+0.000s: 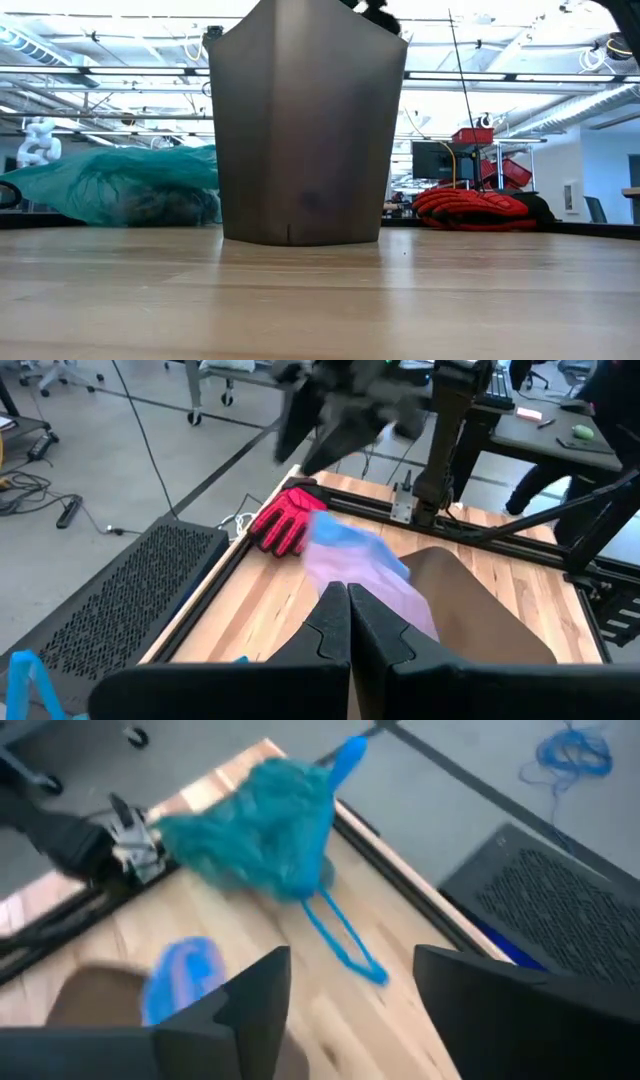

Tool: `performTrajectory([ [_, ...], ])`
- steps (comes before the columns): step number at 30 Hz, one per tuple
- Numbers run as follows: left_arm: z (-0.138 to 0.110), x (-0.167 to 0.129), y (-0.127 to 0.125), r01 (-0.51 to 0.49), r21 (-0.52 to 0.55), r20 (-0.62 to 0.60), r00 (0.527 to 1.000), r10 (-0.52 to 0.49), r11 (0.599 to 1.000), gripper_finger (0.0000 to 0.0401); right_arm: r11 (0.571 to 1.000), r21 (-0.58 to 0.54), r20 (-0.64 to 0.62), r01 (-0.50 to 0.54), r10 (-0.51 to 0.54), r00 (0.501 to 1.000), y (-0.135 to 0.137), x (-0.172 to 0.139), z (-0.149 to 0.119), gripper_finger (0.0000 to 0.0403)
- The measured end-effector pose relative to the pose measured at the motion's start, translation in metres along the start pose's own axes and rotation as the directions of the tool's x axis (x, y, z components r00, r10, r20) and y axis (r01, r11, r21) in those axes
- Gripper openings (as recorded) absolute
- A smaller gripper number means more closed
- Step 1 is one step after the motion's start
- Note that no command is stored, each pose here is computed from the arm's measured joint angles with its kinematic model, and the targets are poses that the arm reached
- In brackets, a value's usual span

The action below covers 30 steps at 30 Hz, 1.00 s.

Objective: Place trash/remove bag and relplace
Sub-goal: Insert a new pink trash bag into the black trash bin

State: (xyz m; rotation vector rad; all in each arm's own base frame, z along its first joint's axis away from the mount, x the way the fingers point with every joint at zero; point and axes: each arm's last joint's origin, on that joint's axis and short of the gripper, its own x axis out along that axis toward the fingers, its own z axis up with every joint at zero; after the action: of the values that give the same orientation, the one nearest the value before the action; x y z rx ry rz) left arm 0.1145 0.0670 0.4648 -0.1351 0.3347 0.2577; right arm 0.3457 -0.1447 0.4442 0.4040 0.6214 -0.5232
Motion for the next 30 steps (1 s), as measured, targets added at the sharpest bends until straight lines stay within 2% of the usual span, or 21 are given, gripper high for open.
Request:
performTrajectory([
  [4, 0.0, 0.002, 0.001, 0.0, -0.002, -0.005, 1.0, 0.0, 1.0, 0.0, 0.999, -0.009, -0.101, 0.033, -0.034, 0.994, -0.005, -0.033, -0.013, 0.0211],
  [7, 0.0, 0.005, 0.002, 0.001, -0.005, -0.012, 1.0, -0.001, 1.0, 0.0, 0.997, -0.035, -0.234, 0.069, -0.076, 0.969, -0.008, -0.044, -0.028, 0.0197],
  [9, 0.0, 0.008, 0.003, 0.008, -0.011, -0.021, 1.0, -0.008, 1.0, 0.0, 0.996, -0.075, -0.284, 0.052, -0.072, 0.956, -0.007, -0.047, -0.033, 0.0183],
  [12, 0.001, 0.016, 0.005, 0.029, -0.053, -0.039, 0.999, -0.031, 0.998, 0.0, 0.989, -0.12, -0.321, -0.083, 0.04, 0.946, -0.002, -0.049, -0.035, 0.0158],
  [16, 0.003, 0.021, 0.005, -0.015, -0.105, -0.032, 0.999, 0.012, 0.994, 0.0, 0.946, -0.198, -0.354, -0.258, 0.176, 0.919, -0.005, -0.049, -0.034, 0.013],
  [20, 0.007, 0.024, 0.002, -0.17, -0.151, -0.005, 0.985, 0.171, 0.974, 0.0, 0.919, -0.214, -0.384, -0.331, 0.232, 0.894, -0.021, -0.05, -0.032, 0.0108],
  [22, 0.01, 0.025, -0.001, -0.205, -0.187, 0.026, 0.977, 0.214, 0.961, 0.0, 0.913, -0.212, -0.391, -0.348, 0.247, 0.887, -0.029, -0.051, -0.031, 0.0099],
  [26, 0.007, 0.03, -0.011, -0.204, -0.225, 0.024, 0.976, 0.215, 0.953, 0.0, 0.885, -0.206, -0.394, -0.417, 0.315, 0.864, -0.04, -0.049, -0.03, 0.0089],
  [30, -0.005, 0.047, -0.023, -0.178, -0.259, 0.007, 0.983, 0.186, 0.949, 0.0, 0.842, -0.191, -0.402, -0.505, 0.402, 0.823, -0.042, -0.039, -0.043, 0.0087],
])
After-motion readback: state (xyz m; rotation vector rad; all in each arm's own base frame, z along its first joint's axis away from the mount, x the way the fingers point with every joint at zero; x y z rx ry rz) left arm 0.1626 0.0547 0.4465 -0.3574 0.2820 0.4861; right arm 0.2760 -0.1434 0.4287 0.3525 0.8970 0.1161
